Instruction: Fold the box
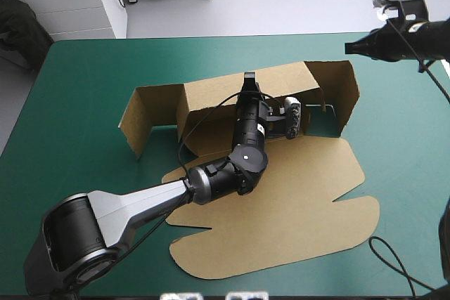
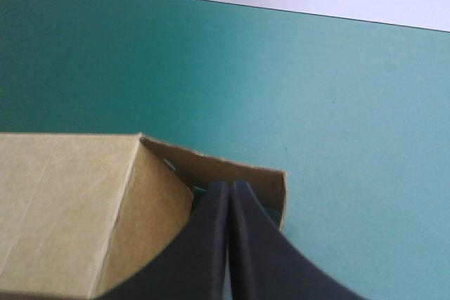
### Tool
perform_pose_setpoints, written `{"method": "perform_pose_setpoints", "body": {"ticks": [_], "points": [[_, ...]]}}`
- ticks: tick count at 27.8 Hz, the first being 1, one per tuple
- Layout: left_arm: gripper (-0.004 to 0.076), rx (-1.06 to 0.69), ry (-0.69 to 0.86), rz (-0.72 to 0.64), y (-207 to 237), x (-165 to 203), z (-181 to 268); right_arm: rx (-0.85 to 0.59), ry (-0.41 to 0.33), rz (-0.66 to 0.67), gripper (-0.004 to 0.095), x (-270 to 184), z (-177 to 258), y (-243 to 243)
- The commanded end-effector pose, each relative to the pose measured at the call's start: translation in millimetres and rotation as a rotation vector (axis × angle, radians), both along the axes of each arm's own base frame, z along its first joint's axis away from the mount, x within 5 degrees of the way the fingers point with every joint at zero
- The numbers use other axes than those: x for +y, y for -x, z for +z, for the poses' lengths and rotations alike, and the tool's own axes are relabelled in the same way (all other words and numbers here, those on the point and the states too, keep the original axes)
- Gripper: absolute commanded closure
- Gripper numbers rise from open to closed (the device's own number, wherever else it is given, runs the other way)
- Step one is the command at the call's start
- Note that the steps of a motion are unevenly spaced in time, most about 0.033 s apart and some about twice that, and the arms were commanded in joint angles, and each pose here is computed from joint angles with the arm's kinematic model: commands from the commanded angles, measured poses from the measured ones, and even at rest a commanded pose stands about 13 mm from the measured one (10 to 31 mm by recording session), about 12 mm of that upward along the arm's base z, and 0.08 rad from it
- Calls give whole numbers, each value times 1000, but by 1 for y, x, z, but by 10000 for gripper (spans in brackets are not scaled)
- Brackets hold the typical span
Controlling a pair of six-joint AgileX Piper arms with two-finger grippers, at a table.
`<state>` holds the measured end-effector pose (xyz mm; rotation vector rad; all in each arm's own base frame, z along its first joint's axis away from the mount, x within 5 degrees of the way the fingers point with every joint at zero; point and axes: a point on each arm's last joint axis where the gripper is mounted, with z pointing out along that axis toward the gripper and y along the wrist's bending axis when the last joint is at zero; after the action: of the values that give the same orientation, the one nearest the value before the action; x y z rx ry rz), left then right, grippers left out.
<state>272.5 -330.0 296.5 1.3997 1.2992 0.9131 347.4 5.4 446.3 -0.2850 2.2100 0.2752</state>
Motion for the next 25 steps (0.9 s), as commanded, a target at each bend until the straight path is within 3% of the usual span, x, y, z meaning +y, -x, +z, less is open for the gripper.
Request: {"method": "perform_pose_setpoints", "body": {"ticks": [1,6,11,25], "points": [[731,-76,67,-14,6,6,35,-73,-71,42,922,6,14,-32],[731,-75,84,-10,6,6,35,-28,-87,57,922,12,-7,-74],[731,-103,194,29,6,8,39,32,-55,45,922,14,-36,-101],[731,-173,248,53,5,11,47,120,-46,74,922,16,-48,-101]]}}
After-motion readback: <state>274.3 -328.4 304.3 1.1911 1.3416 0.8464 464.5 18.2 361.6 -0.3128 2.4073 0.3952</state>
